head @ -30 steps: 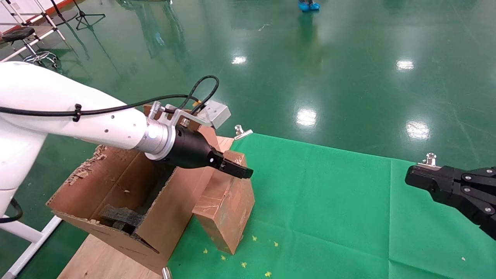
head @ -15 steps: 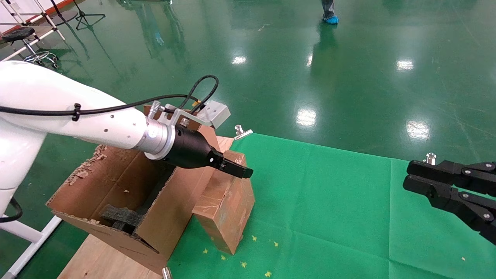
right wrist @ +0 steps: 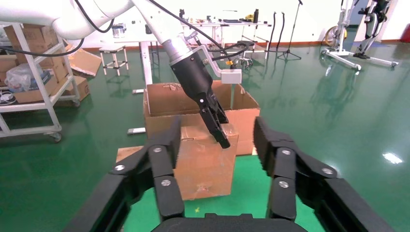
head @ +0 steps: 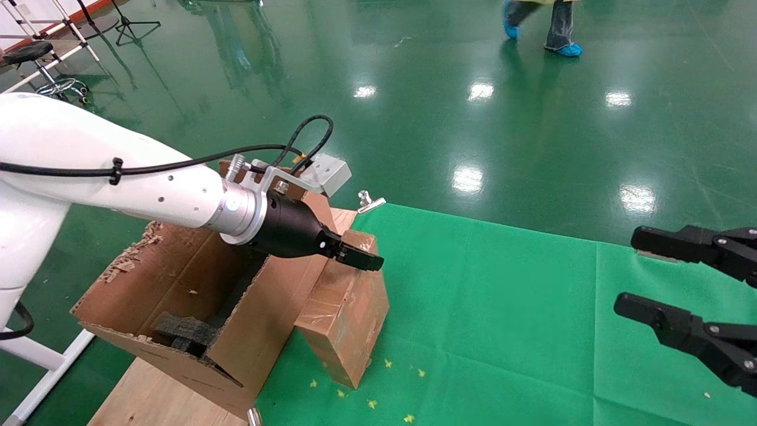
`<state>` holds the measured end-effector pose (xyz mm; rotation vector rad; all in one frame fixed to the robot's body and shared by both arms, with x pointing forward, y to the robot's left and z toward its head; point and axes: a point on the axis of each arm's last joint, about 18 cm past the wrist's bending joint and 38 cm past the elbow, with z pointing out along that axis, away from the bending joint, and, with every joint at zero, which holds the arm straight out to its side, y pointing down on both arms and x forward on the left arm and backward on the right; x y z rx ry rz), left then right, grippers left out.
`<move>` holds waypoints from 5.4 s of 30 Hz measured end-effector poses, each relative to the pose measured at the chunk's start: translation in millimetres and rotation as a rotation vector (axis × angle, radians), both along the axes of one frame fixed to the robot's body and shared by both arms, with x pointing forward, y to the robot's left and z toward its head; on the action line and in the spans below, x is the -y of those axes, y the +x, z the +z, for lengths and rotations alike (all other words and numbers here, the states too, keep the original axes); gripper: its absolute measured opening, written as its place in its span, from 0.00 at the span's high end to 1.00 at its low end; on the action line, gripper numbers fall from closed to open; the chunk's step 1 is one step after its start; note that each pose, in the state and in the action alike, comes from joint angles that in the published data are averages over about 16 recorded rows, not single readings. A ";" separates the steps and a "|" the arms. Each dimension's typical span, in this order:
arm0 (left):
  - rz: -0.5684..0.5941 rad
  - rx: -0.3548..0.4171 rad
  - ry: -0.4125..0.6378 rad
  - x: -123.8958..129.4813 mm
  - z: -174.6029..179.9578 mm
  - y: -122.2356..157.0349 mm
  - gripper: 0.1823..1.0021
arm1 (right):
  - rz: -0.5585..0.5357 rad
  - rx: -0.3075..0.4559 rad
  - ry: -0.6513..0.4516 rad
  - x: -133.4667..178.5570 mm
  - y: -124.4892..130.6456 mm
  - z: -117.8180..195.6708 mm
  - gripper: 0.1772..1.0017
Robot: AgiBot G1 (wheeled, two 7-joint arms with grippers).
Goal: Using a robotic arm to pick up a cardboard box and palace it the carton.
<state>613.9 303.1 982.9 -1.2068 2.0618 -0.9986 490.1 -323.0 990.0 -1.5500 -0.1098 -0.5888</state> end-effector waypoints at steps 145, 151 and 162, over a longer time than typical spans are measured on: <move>0.254 0.354 0.081 -281.0 19.8 -9.4 0.02 | -0.001 0.000 0.000 0.2 0.1 0.0 0.00; 0.236 0.377 0.066 -277.9 29.6 -12.7 0.00 | -0.001 0.000 0.001 0.2 0.1 0.0 0.00; 0.192 0.398 0.061 -266.6 30.9 -9.4 0.00 | -0.001 0.000 0.001 0.2 0.1 0.0 0.00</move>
